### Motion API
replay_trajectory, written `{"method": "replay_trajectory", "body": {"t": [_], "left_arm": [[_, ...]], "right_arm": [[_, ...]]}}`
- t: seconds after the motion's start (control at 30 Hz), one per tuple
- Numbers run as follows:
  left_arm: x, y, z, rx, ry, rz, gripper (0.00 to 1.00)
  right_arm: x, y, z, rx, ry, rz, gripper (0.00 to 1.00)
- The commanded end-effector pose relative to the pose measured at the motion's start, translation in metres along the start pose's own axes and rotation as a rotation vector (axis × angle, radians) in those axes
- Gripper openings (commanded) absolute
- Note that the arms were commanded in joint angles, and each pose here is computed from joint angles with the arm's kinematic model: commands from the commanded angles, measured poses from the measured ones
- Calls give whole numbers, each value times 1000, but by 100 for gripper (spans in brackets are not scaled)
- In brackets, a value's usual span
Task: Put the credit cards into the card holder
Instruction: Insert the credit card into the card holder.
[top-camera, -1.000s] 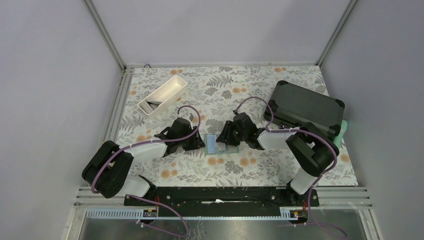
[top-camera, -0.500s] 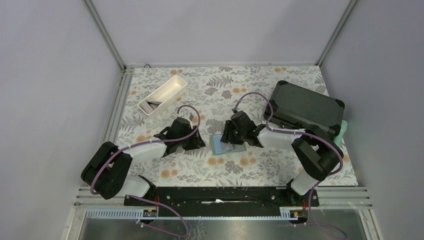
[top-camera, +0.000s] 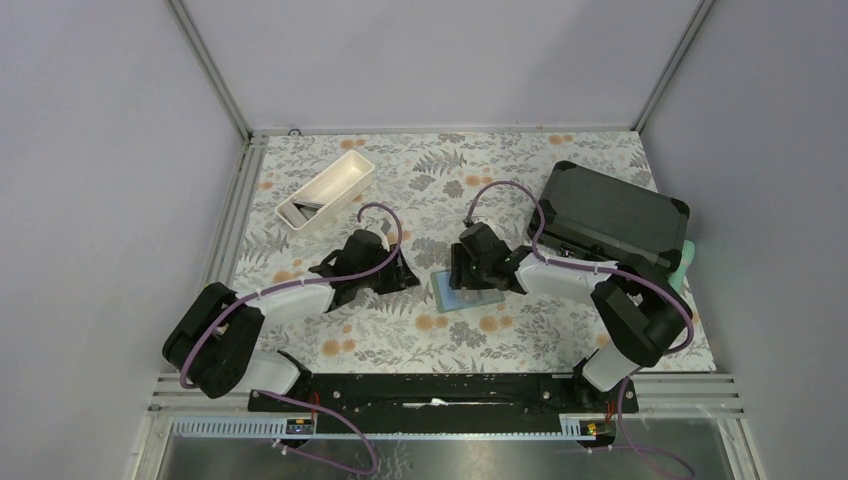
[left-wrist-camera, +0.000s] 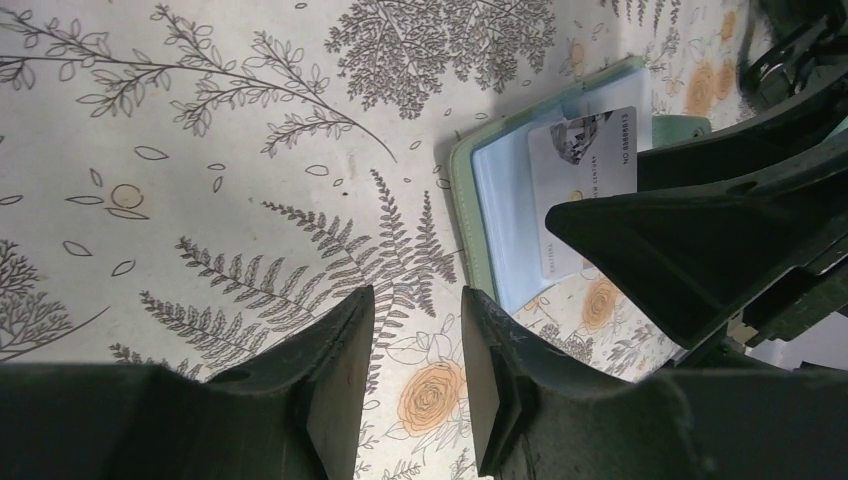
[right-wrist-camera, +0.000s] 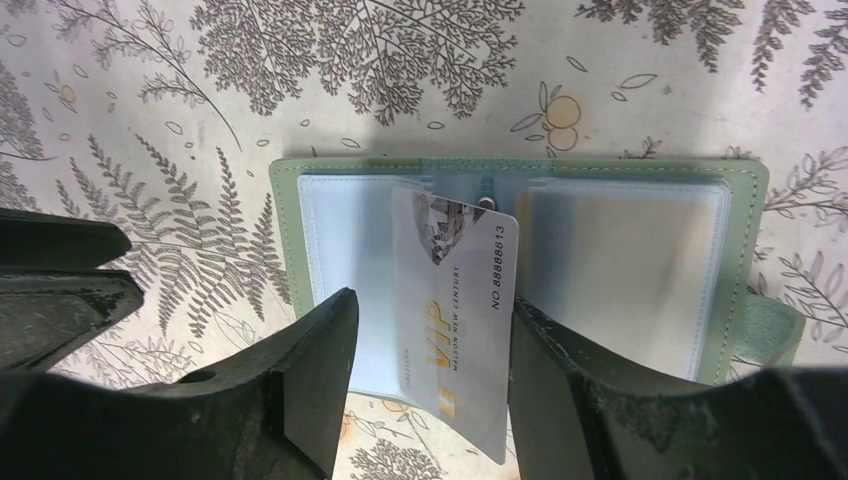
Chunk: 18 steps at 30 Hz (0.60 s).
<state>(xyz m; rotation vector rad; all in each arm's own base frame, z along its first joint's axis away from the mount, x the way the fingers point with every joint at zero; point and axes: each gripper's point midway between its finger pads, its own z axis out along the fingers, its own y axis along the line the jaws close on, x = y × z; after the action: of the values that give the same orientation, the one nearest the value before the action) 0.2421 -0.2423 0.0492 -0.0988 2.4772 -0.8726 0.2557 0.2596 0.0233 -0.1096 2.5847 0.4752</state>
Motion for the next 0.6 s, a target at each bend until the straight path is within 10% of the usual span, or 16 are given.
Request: {"method": "replay_trajectory", "body": {"t": [0.0, 0.57], "left_arm": [[-20, -27, 0, 81, -49, 12, 40], [-17, -25, -1, 79, -43, 12, 40]], "right_arm": [[-17, 1, -17, 30, -48, -49, 61], [-18, -9, -20, 81, -44, -93, 60]]}}
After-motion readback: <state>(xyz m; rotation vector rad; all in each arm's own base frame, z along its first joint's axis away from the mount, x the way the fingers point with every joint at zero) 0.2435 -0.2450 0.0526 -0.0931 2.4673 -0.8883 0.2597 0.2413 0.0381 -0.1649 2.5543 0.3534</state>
